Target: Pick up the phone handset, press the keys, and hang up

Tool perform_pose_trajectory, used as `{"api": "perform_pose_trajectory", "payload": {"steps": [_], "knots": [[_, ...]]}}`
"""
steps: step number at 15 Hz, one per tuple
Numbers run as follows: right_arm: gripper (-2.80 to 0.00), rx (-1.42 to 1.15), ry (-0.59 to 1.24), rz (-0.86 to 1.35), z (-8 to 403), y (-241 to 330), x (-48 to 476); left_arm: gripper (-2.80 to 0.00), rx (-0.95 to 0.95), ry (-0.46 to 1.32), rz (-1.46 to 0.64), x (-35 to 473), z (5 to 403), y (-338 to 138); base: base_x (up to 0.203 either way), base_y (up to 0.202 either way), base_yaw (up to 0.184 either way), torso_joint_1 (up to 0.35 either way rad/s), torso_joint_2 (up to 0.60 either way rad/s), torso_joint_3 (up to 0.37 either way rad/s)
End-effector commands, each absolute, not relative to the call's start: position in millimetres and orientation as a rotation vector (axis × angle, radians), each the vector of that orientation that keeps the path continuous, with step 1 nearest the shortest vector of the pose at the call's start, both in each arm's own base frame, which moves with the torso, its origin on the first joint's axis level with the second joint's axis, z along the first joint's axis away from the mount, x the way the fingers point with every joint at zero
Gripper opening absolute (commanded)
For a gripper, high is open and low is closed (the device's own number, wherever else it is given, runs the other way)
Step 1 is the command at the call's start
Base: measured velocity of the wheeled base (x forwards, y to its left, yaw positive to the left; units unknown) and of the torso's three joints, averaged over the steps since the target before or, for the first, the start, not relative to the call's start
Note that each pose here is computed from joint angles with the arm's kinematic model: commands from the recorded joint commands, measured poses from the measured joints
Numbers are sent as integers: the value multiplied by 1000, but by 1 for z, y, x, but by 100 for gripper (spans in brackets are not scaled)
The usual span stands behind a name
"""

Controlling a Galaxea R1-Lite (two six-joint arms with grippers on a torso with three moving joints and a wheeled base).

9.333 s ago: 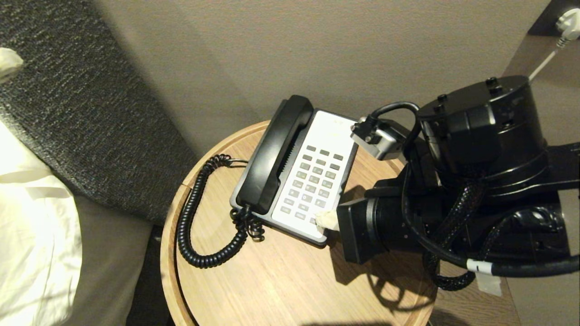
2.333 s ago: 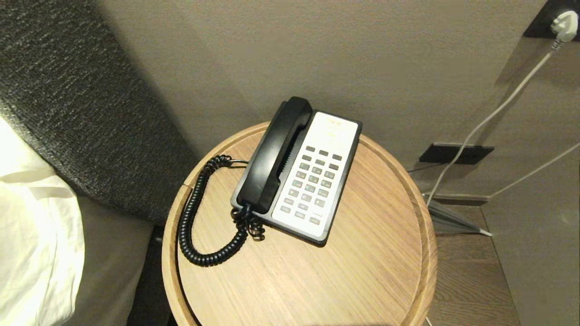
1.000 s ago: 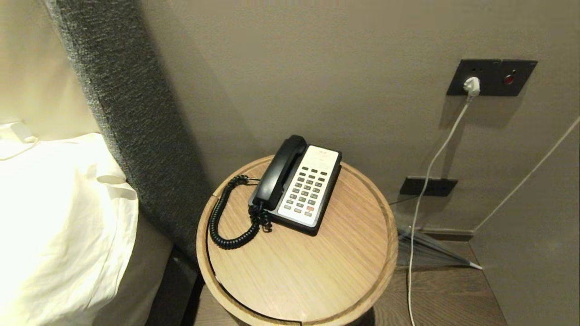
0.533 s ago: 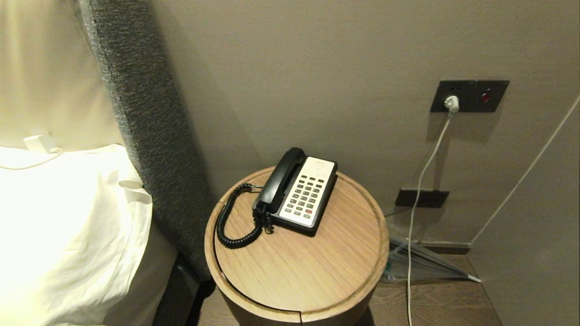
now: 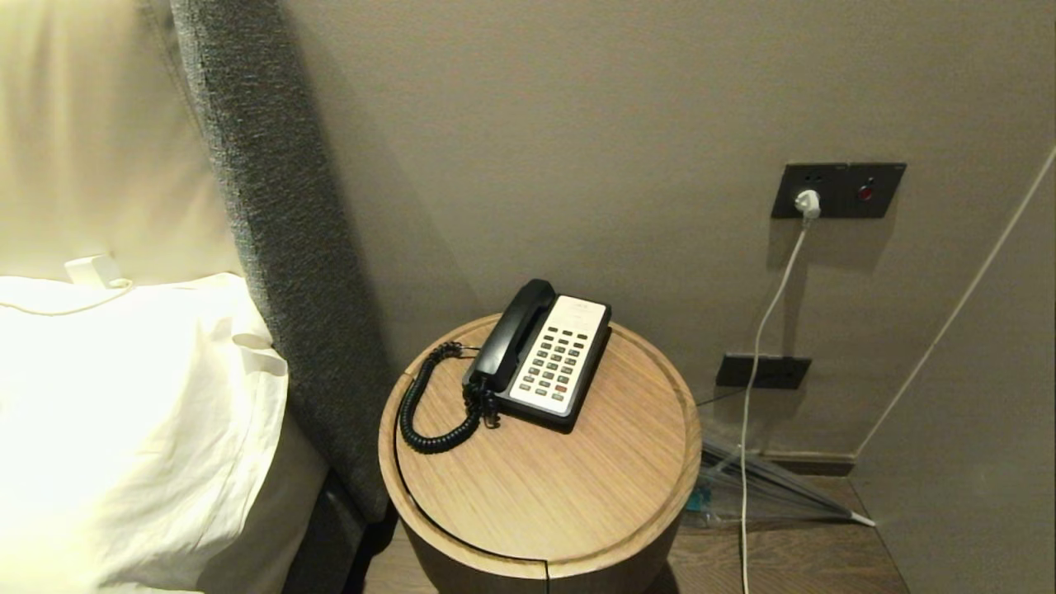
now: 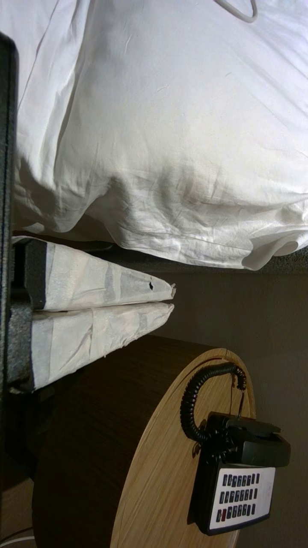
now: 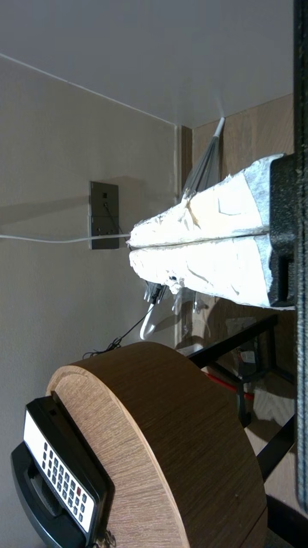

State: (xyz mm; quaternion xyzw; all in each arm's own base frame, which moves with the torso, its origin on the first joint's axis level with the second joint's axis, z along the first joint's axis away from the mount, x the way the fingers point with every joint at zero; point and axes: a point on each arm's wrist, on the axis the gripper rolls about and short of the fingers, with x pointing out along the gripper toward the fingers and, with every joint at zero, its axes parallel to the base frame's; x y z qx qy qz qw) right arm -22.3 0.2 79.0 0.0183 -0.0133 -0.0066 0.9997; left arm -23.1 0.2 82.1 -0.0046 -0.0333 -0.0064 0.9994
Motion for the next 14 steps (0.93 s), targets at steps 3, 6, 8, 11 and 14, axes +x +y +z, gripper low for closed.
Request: {"api": "perform_pose_trajectory", "payload": {"steps": [3,6,8,11,14], "knots": [[-280,37,-13,-14,76,0,-21,-280,-9,-40,-12,-21,75,0,0,0,0,0,0,0],[-280,36,-13,-14,76,0,-21,-280,-9,-40,-11,-21,75,0,0,0,0,0,0,0],[-280,38,-13,-12,75,0,-21,-280,-9,-40,-12,-21,75,0,0,0,0,0,0,0],[-280,38,-19,-13,76,0,-21,-280,-9,-41,-12,-21,75,0,0,0,0,0,0,0],[-280,38,-19,-13,76,0,-21,-280,-9,-40,-12,-21,75,0,0,0,0,0,0,0]]}}
